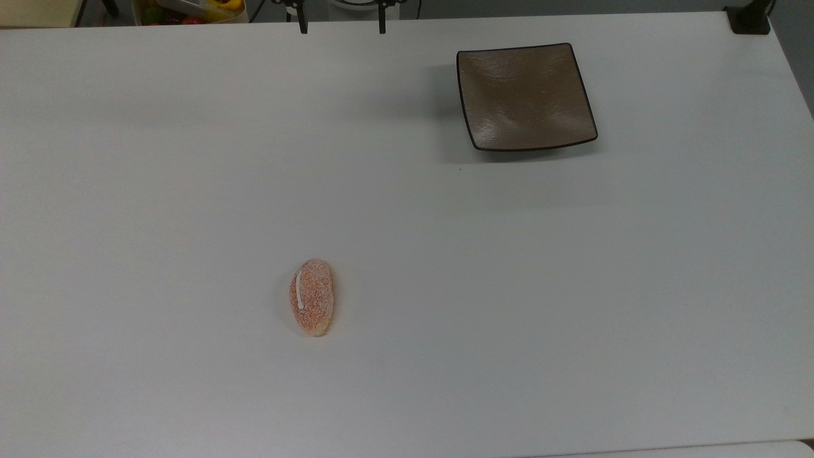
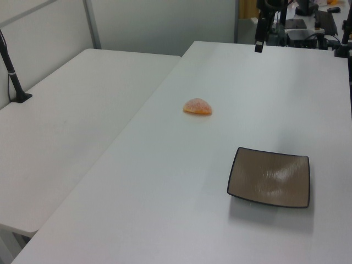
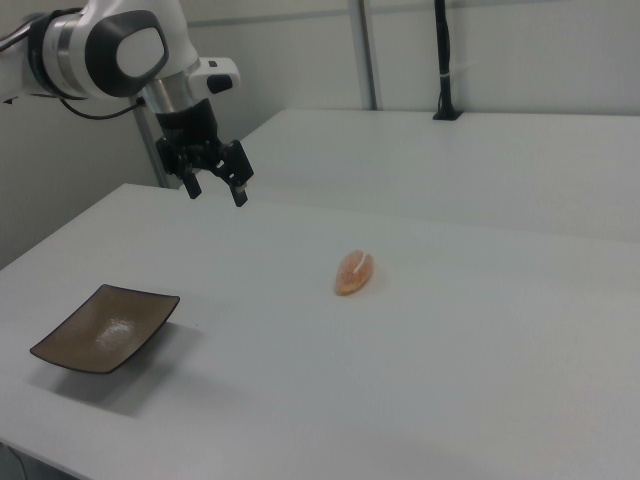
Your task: Bread is placed on a ceramic plate
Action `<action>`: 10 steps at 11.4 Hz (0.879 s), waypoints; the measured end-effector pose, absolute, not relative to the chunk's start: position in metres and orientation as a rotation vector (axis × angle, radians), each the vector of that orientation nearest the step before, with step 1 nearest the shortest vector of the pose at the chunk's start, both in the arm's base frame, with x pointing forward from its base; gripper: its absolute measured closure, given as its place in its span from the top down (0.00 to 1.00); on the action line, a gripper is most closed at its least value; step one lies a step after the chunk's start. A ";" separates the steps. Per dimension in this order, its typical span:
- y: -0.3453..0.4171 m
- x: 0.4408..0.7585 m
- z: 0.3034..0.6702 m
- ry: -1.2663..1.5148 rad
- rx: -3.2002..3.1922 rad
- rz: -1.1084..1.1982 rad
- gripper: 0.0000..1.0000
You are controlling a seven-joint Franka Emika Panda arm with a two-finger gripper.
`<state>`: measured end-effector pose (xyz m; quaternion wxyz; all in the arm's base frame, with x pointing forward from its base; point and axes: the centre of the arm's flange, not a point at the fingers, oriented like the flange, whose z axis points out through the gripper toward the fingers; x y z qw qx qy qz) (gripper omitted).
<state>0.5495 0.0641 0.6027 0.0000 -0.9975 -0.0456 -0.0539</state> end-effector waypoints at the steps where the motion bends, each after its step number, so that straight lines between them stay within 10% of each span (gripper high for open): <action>1: 0.064 0.549 0.601 -0.144 -3.134 -0.163 1.00; 10: 0.067 0.570 0.565 -0.183 -3.143 -0.069 1.00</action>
